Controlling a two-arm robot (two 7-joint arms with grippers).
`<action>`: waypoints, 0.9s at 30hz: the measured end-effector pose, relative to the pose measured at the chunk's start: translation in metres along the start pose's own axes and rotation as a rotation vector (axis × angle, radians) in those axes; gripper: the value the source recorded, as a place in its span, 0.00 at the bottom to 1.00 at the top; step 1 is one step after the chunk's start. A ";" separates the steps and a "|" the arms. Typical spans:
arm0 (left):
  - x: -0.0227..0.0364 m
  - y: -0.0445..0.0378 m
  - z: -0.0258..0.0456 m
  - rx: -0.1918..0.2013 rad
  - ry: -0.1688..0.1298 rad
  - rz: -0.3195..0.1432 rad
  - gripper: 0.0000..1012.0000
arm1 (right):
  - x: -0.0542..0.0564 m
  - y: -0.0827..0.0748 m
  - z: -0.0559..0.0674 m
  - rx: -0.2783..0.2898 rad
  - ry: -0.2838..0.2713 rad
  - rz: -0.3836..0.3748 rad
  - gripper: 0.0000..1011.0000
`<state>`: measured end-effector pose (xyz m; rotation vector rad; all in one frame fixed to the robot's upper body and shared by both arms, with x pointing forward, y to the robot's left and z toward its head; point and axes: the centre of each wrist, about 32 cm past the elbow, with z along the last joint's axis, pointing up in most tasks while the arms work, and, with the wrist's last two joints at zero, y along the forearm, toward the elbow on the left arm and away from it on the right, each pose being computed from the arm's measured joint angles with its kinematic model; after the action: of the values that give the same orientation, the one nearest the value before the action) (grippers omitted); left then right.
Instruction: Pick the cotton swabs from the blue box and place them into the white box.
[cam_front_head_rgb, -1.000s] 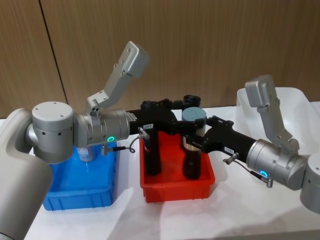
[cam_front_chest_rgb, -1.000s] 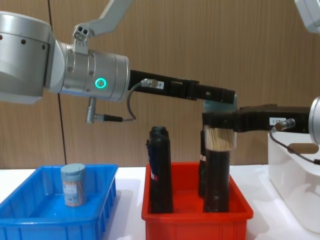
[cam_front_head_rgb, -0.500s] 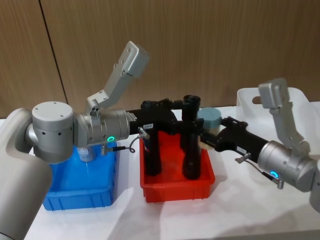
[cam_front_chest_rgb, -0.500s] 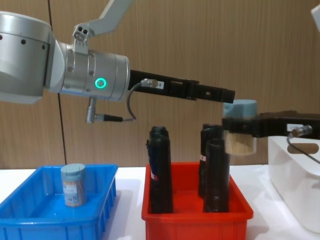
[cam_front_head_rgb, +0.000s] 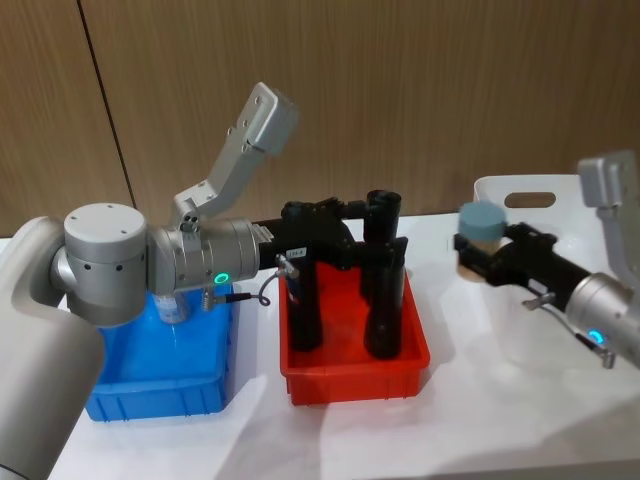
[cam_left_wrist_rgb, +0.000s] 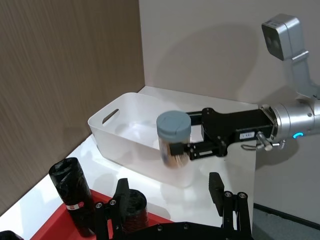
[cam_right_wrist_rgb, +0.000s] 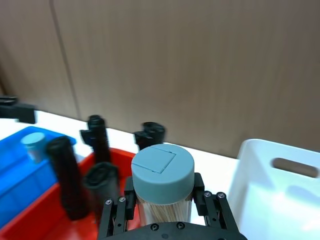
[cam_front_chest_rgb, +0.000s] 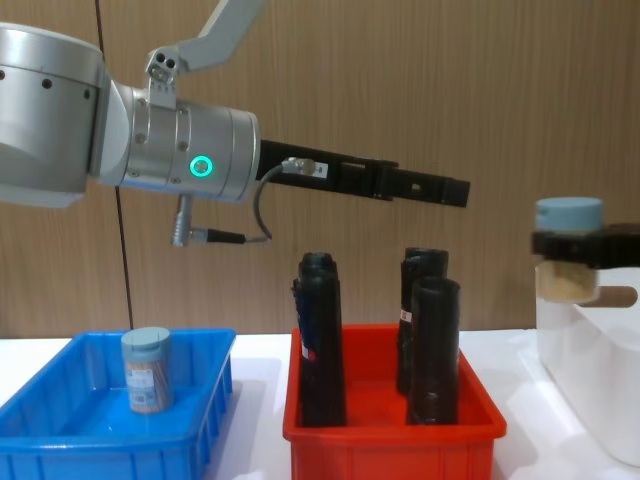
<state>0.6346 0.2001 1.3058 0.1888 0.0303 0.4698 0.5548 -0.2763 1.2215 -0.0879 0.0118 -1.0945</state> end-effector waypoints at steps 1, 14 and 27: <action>0.0000 0.0000 0.0000 0.000 0.000 0.000 0.99 | 0.004 -0.001 0.000 0.001 -0.002 -0.018 0.66; 0.0000 0.0000 0.0000 0.000 0.000 0.000 0.99 | 0.041 -0.002 -0.002 -0.020 -0.044 -0.175 0.66; 0.0000 0.0000 0.0000 0.000 0.000 0.000 0.99 | 0.072 0.008 -0.012 -0.099 -0.027 -0.241 0.66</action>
<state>0.6346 0.2001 1.3058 0.1888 0.0303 0.4699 0.5945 -0.3372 1.2118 -0.1969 0.0317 -1.3338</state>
